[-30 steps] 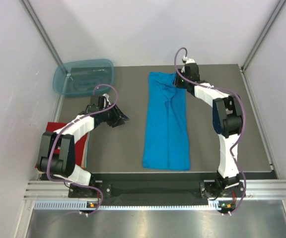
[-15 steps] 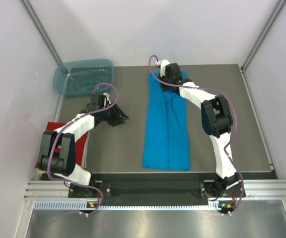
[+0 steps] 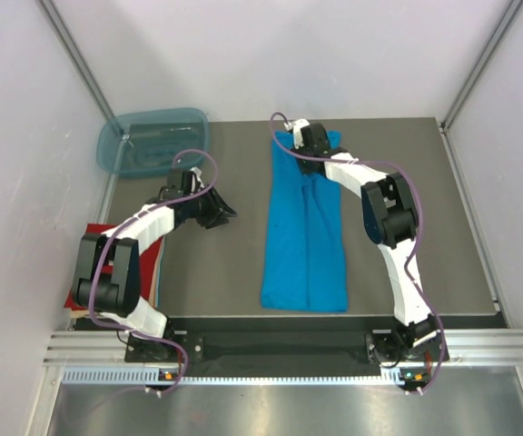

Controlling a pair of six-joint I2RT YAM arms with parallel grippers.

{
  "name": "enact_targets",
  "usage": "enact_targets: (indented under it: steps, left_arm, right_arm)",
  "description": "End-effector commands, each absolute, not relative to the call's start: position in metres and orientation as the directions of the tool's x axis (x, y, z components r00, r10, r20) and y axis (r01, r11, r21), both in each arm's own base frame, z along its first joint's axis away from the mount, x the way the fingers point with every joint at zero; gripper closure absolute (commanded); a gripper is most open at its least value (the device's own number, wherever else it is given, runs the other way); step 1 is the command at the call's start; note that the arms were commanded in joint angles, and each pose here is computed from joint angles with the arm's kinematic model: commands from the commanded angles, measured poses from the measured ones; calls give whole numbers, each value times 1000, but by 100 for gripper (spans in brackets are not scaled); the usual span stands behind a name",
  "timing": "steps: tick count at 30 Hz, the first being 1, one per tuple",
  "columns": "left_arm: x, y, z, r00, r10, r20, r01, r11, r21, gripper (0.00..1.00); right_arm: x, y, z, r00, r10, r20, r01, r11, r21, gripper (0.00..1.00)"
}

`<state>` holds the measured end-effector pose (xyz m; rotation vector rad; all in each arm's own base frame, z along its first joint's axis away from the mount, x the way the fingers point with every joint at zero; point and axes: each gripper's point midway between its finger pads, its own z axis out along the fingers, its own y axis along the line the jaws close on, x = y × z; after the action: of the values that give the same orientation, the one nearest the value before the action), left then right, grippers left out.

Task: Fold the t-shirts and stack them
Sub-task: Fold the tshirt

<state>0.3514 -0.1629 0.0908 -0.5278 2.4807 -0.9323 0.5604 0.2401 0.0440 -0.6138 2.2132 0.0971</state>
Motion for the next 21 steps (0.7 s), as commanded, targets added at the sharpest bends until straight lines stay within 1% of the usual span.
enact_targets:
  steps: [1,6,11,14,17,19,20,21]
  left_arm:
    - [364,-165,103,-822,-484,-299,-155,696,-701,56]
    - [363,-164,98,-824,-485,-293,-163,699,-697,56]
    - [363,-165,96,-826,-486,-287,-167,697,-698,57]
    - [363,-165,95,-826,-486,-285,-168,695,-699,57]
    - [362,-165,94,-826,-489,-282,-170,692,-701,57]
    - [363,-165,93,-824,-493,-279,-174,689,-703,57]
    - [362,-166,92,-826,-492,-276,-174,688,-704,57]
    - [362,-166,92,-827,-492,-274,-174,686,-706,57]
  right_arm:
    - [583,242,81,-468,-368,-803,-419,893,-165,100]
    - [586,249,84,-454,-346,-821,-425,894,-142,100]
    - [593,244,81,-458,-330,-826,-396,907,-143,100]
    - [599,235,84,-460,-293,-839,-358,925,-127,100]
    - [604,222,94,-474,-224,-852,-284,954,-92,100]
    - [608,214,89,-480,-200,-854,-241,966,-91,100]
    - [605,205,70,-527,-216,-822,-224,968,-112,100]
    - [610,202,74,-536,-168,-827,-187,979,-78,100]
